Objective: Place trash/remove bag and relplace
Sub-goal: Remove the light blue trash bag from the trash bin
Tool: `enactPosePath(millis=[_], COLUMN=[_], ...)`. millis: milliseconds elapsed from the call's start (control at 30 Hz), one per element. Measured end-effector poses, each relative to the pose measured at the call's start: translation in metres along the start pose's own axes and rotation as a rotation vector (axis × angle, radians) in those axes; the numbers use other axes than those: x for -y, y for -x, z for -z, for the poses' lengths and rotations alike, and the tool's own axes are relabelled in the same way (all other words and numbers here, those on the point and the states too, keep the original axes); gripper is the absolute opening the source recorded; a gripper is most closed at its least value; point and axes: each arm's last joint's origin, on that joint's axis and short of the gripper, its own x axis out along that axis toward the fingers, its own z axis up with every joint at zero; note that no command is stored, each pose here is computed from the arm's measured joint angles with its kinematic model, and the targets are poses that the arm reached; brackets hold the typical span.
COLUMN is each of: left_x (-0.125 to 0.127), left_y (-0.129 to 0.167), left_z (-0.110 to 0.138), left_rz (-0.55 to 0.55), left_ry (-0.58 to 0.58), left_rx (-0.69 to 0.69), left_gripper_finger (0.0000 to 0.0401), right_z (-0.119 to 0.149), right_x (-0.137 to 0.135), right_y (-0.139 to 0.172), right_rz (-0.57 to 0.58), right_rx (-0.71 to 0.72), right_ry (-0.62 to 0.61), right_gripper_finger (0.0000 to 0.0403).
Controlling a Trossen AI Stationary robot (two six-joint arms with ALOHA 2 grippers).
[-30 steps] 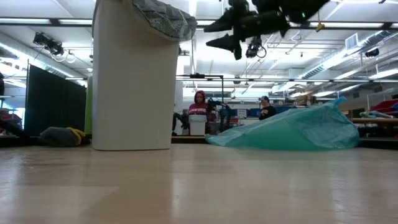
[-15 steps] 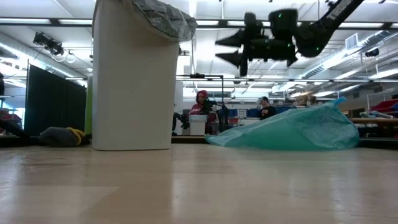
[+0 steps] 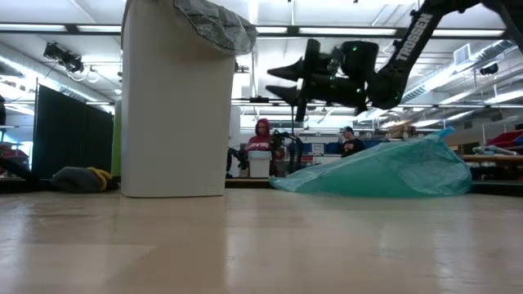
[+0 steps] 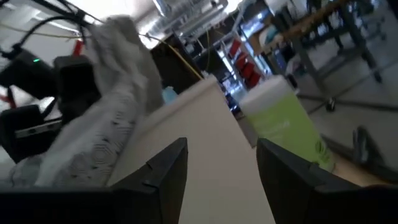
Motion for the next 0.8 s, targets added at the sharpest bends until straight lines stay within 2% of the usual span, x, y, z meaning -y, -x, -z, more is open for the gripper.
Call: enactPosePath(millis=[100,233,333,400,600,800], left_x=[-0.001,-0.002,-0.002,-0.002,-0.002,-0.002], left_y=[0.000,0.000,0.000,0.000,0.000,0.000], left_z=[0.002,0.003,0.004,0.004,0.005,0.005], left_rz=[0.002,-0.003,-0.008,-0.005,0.027,0.027], left_ry=[0.016,0.014,0.007,0.005,0.005,-0.021], left_rx=[-0.028,-0.035,-0.047,-0.054,-0.083,-0.086], left_gripper_finger=[0.0007,0.0007,0.0007,0.0007,0.0007,0.0007], right_z=[0.010,0.024,0.028,0.028,0.021,0.012], right_x=[-0.001,-0.006,-0.005,-0.005,-0.024,-0.053], right_y=[-0.012,-0.030,-0.043,-0.054,-0.088,-0.102], right_rz=[-0.001,0.003,0.055,0.048,-0.118,-0.333], right_rx=[0.001,0.014,0.059,0.081,0.062,-0.043], right_ry=[-0.044,-0.039,-0.090,-0.103,-0.078,-0.112], right_gripper_finger=[0.0180,0.0174,0.0170,0.0167,0.0162,0.0161])
